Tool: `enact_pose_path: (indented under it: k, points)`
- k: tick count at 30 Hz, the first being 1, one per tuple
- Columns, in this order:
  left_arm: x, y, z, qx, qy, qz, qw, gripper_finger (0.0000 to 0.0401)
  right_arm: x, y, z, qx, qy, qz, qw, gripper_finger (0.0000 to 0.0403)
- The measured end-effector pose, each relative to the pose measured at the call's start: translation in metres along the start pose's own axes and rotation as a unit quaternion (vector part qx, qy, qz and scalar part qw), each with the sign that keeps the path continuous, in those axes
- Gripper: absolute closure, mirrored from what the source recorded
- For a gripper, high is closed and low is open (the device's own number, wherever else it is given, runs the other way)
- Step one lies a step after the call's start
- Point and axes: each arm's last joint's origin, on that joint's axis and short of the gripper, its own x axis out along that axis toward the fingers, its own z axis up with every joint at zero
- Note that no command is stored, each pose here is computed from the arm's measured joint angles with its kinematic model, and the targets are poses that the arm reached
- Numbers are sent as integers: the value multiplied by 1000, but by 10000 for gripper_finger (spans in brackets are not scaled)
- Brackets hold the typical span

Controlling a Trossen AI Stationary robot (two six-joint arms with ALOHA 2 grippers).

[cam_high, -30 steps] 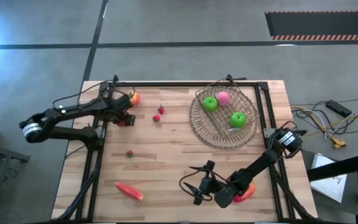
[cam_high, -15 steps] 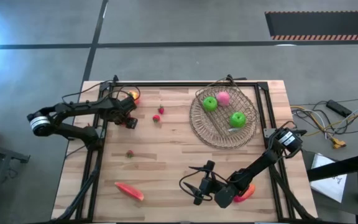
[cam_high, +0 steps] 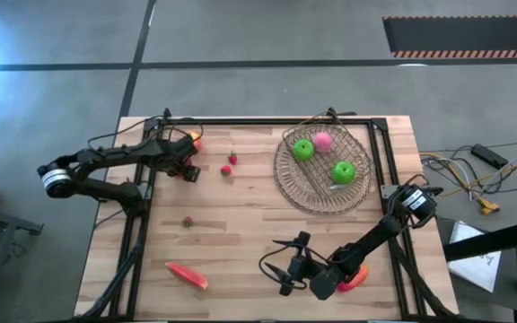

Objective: Build produce basket
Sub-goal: Put the red apple into the gold wire basket

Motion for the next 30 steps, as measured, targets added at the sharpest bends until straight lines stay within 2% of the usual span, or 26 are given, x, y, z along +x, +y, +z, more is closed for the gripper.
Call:
enact_pose_path:
  k: [5, 12, 21, 25, 30]
  points:
    - [8, -1, 4, 4, -6, 2, 1000, 81, 0, 0, 0, 2, 1, 0, 1000, 77]
    - [13, -4, 5, 18, -3, 9, 1000, 122, 0, 0, 0, 3, 1, 0, 1000, 77]
    - [1, 1, 1, 35, -13, 7, 999, 114, 0, 0, 0, 4, 1, 0, 1000, 77]
    - [-13, -1, -8, 60, -32, -13, 998, 113, -1, 0, -1, 4, 1, -7, 1000, 77]
    - [-34, -11, -21, 123, -95, -72, 985, 111, -6, 1, -3, -15, 10, -11, 1000, 77]
